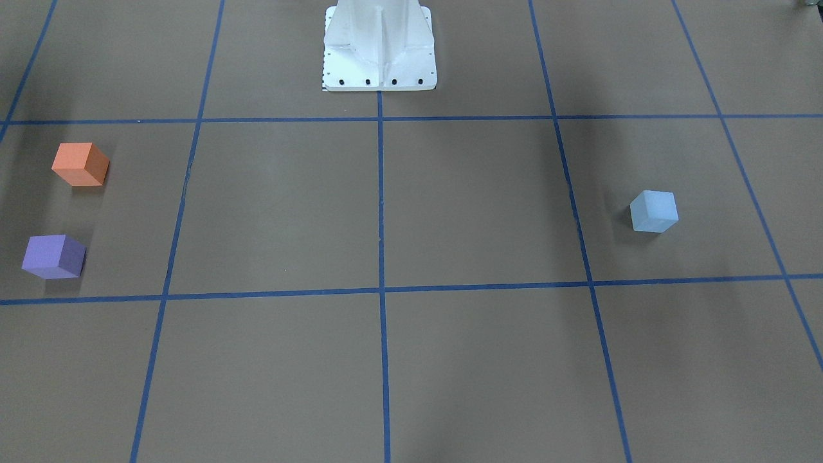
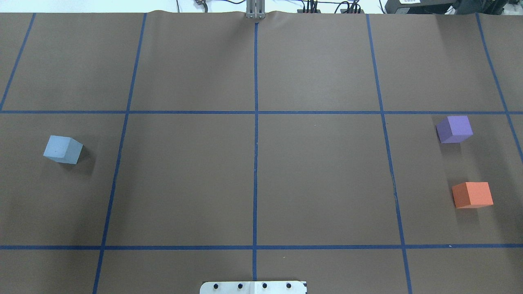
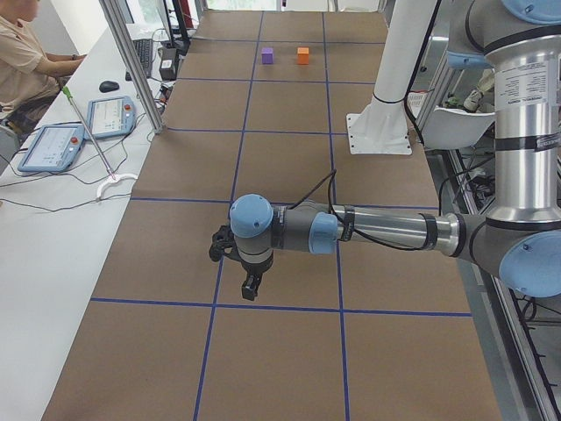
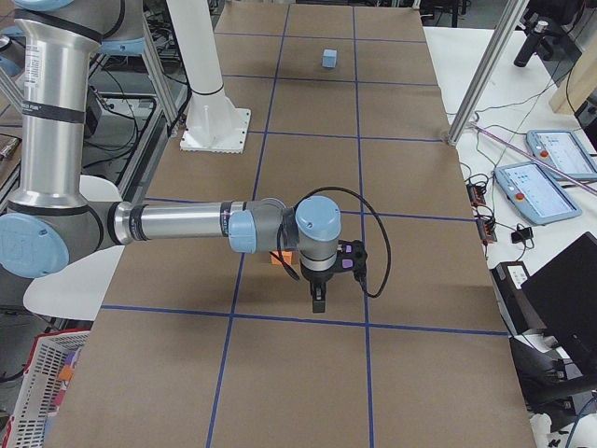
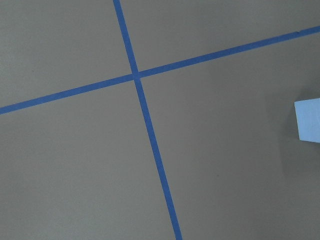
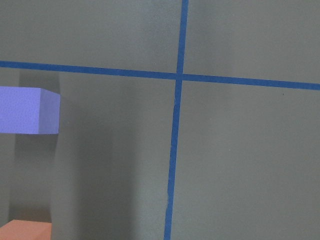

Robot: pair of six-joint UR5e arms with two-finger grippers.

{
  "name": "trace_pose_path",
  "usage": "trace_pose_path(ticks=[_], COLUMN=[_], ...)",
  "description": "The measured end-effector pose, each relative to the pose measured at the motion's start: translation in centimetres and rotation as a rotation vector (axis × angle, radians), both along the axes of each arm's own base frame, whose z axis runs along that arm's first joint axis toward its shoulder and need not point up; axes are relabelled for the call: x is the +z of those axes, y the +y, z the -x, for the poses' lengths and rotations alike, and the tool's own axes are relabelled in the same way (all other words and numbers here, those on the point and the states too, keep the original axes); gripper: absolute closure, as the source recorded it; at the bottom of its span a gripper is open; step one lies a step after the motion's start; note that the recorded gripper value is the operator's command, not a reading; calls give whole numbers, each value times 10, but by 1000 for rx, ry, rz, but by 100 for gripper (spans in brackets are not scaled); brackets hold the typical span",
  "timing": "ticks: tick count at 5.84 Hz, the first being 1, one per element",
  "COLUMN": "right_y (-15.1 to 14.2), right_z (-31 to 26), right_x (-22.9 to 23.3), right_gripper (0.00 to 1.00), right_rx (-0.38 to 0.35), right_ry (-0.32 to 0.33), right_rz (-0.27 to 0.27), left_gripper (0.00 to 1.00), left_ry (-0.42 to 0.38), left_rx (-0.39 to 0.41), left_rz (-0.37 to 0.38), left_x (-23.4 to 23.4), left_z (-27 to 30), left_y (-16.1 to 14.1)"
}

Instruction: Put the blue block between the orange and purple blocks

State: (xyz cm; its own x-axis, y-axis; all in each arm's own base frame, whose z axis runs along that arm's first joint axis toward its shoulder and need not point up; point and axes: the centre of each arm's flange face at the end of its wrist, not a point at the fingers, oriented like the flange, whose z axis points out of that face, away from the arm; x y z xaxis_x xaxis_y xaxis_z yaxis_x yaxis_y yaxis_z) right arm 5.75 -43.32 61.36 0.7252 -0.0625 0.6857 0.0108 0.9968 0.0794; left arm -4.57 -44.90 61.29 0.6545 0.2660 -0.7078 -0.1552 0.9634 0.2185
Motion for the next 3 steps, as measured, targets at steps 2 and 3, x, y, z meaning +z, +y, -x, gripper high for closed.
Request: trace_pose_path(ticks=[2,3], right_y=[-1,-2], right_z=[0,0], right_x=[-2,-14], right_gripper=[0,0], right_rx=[0,0], right_ry=[0,-1], right_rz=[-6,-27], left_gripper=[0,0], left_ry=[0,0], left_rx=[0,-1], left_rz=[-17,-23], left_x=[-4,-5], left_z=[-1,-1], left_y=[-2,-3])
